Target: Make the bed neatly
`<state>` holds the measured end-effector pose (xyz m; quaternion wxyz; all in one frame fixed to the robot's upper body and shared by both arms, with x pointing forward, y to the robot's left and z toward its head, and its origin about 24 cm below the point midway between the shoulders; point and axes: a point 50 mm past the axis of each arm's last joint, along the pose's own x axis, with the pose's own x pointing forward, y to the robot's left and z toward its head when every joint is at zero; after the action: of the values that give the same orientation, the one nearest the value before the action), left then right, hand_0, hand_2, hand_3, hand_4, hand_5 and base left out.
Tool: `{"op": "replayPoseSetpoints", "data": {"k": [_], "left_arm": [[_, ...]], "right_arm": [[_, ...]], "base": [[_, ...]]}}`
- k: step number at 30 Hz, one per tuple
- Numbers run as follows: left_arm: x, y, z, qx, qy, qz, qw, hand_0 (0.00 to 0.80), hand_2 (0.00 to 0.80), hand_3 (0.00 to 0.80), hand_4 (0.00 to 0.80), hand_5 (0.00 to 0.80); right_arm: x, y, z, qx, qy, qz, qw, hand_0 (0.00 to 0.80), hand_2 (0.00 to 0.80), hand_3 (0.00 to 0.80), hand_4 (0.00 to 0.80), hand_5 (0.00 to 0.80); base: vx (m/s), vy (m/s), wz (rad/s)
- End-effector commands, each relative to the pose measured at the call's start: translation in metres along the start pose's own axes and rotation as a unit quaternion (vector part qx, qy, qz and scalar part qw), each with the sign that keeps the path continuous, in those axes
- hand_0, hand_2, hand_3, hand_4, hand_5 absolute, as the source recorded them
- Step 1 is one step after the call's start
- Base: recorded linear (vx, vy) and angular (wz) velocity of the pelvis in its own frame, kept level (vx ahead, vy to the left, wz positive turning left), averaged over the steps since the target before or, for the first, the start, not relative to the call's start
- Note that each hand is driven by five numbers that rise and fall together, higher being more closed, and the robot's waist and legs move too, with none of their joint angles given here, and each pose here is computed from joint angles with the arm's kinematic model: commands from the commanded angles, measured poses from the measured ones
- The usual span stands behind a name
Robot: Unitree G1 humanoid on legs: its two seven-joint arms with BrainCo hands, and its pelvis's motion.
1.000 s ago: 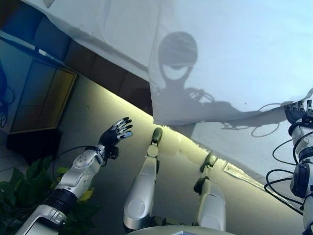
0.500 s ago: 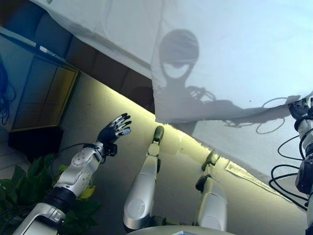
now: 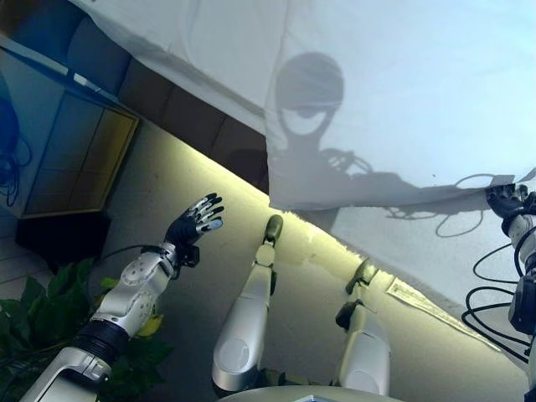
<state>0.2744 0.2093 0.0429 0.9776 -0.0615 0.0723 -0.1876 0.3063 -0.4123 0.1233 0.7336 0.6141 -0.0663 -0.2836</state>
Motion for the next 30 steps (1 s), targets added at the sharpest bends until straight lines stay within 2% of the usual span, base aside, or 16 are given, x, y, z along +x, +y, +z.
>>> {"op": "replayPoseSetpoints", "data": {"k": [1, 5, 6, 7, 8, 9, 16, 21, 25, 30], "left_arm": [[-0.004, -0.009, 0.012, 0.002, -0.044, -0.026, 0.999, 0.000, 0.000, 0.000, 0.000, 0.000], [-0.008, -0.005, 0.010, 0.000, -0.043, -0.025, 0.999, 0.000, 0.000, 0.000, 0.000, 0.000], [-0.008, -0.004, 0.010, 0.000, -0.043, -0.025, 0.999, 0.000, 0.000, 0.000, 0.000, 0.000], [-0.009, -0.003, 0.010, 0.000, -0.043, -0.025, 0.999, 0.000, 0.000, 0.000, 0.000, 0.000], [-0.009, -0.003, 0.010, 0.000, -0.042, -0.025, 0.999, 0.000, 0.000, 0.000, 0.000, 0.000], [-0.009, -0.002, 0.010, 0.000, -0.042, -0.025, 0.999, 0.000, 0.000, 0.000, 0.000, 0.000], [-0.008, -0.001, 0.013, 0.003, -0.046, -0.023, 0.999, 0.000, 0.000, 0.000, 0.000, 0.000], [-0.006, -0.004, 0.016, 0.003, -0.052, -0.025, 0.998, 0.000, 0.000, 0.000, 0.000, 0.000], [-0.007, -0.007, 0.016, -0.002, -0.055, -0.026, 0.998, 0.000, 0.000, 0.000, 0.000, 0.000], [-0.008, -0.005, 0.016, 0.001, -0.047, -0.010, 0.999, 0.000, 0.000, 0.000, 0.000, 0.000]], "right_arm": [[-0.003, 0.042, 0.016, -0.062, -0.032, 0.082, 0.994, 0.000, 0.000, 0.000, 0.000, 0.000], [-0.006, 0.058, 0.026, -0.065, -0.046, 0.104, 0.991, 0.000, 0.000, 0.000, 0.000, 0.000], [-0.006, 0.062, 0.027, -0.062, -0.050, 0.111, 0.991, 0.060, 0.060, 0.060, 0.060, 0.060], [-0.007, 0.064, 0.028, -0.060, -0.052, 0.115, 0.990, 0.166, 0.166, 0.166, 0.166, 0.166], [-0.007, 0.066, 0.029, -0.061, -0.053, 0.116, 0.990, 0.502, 0.502, 0.502, 0.502, 0.502], [-0.007, 0.067, 0.029, -0.062, -0.054, 0.112, 0.990, 0.800, 0.800, 0.800, 0.800, 0.800], [-0.006, 0.054, 0.031, -0.029, -0.053, 0.068, 0.996, 0.800, 0.800, 0.800, 0.800, 0.800], [-0.004, 0.043, 0.025, -0.029, -0.042, 0.066, 0.997, 0.800, 0.800, 0.800, 0.800, 0.800], [-0.003, 0.031, 0.017, -0.069, -0.032, 0.073, 0.994, 0.800, 0.800, 0.800, 0.800, 0.800], [-0.001, 0.018, -0.006, -0.159, 0.003, 0.101, 0.982, 0.800, 0.800, 0.800, 0.800, 0.800]], "base": [[0.000, 0.000, 0.00], [0.000, 0.000, 0.00], [0.000, 0.000, 0.00], [0.000, 0.000, 0.00], [0.000, 0.000, 0.00], [0.000, 0.000, 0.00], [-0.016, 0.000, 0.00], [-0.036, 0.019, 0.01], [0.000, 0.059, 0.04], [0.019, 0.041, 0.06]]}}
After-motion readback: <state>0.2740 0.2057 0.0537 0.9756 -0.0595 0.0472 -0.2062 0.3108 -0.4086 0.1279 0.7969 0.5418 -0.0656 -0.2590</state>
